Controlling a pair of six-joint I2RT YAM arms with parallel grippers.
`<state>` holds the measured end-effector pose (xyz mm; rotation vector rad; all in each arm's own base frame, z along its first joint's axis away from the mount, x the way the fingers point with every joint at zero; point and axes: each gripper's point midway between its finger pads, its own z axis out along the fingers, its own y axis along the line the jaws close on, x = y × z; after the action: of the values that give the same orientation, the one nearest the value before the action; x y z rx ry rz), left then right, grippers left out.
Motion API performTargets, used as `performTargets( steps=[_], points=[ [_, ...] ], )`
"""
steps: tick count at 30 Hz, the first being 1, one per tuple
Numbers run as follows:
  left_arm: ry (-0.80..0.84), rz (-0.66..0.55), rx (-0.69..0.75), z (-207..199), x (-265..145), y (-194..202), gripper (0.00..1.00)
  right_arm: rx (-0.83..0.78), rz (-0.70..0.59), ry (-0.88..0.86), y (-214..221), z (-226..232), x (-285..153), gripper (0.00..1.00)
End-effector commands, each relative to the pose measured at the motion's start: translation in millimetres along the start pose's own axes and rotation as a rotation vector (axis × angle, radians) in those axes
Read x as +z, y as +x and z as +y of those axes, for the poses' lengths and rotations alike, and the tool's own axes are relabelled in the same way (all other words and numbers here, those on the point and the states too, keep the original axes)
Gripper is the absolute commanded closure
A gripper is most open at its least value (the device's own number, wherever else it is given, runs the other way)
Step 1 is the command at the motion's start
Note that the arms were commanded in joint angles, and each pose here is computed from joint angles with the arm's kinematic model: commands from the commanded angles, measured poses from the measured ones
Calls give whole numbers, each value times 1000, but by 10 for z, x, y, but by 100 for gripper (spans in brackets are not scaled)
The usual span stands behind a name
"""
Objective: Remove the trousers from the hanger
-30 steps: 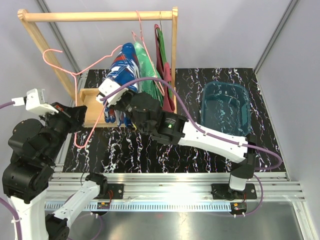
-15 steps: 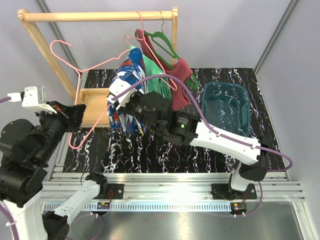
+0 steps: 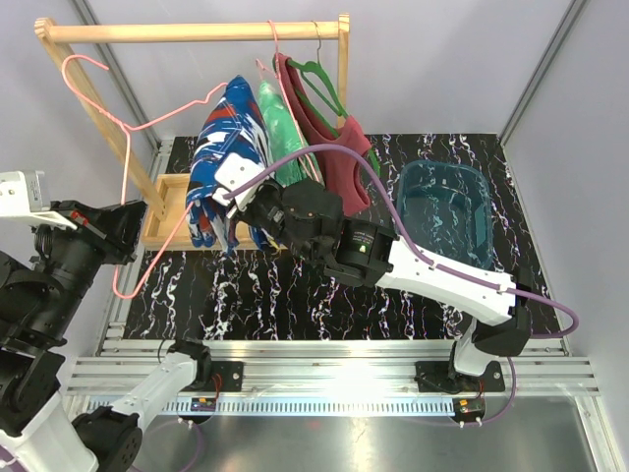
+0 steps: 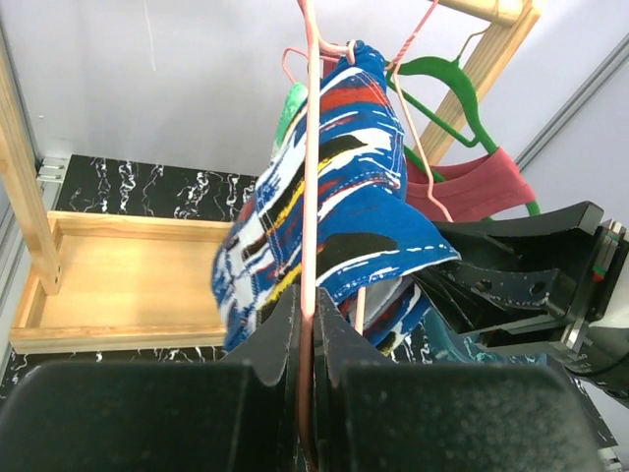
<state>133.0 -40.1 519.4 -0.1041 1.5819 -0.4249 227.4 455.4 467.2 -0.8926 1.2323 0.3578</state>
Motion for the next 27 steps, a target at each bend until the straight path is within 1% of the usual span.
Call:
performTargets(
  steps=[1,5,8,9,11,15,20,21,23,27],
  points=[
    [86,-319,-1,-253,-241,-802,100,79,-64,177,-251,-534,-129,67],
    [159,-294,-9,-419,-290,-742,100,122,-130,215,-372,-569,-60,67],
    [186,-284,-21,-491,-345,-719,100,139,-156,199,-435,-510,14,57],
    [193,-286,-25,-510,-367,-721,100,140,-155,189,-432,-489,37,55],
    [196,-301,-43,-542,-424,-760,100,145,-161,173,-437,-422,103,54],
    [166,-318,-102,-543,-484,-834,100,119,-143,169,-304,-308,236,50],
    [179,-323,-168,-601,-494,-863,100,95,-124,188,-113,-203,363,43],
    [180,-323,-173,-606,-482,-862,100,104,-127,180,-99,-163,381,42],
    [164,-337,-191,-592,-484,-880,100,119,-144,150,-91,-75,398,37],
    [125,-363,-229,-531,-493,-913,100,164,-180,96,-107,133,388,32]
  ],
)
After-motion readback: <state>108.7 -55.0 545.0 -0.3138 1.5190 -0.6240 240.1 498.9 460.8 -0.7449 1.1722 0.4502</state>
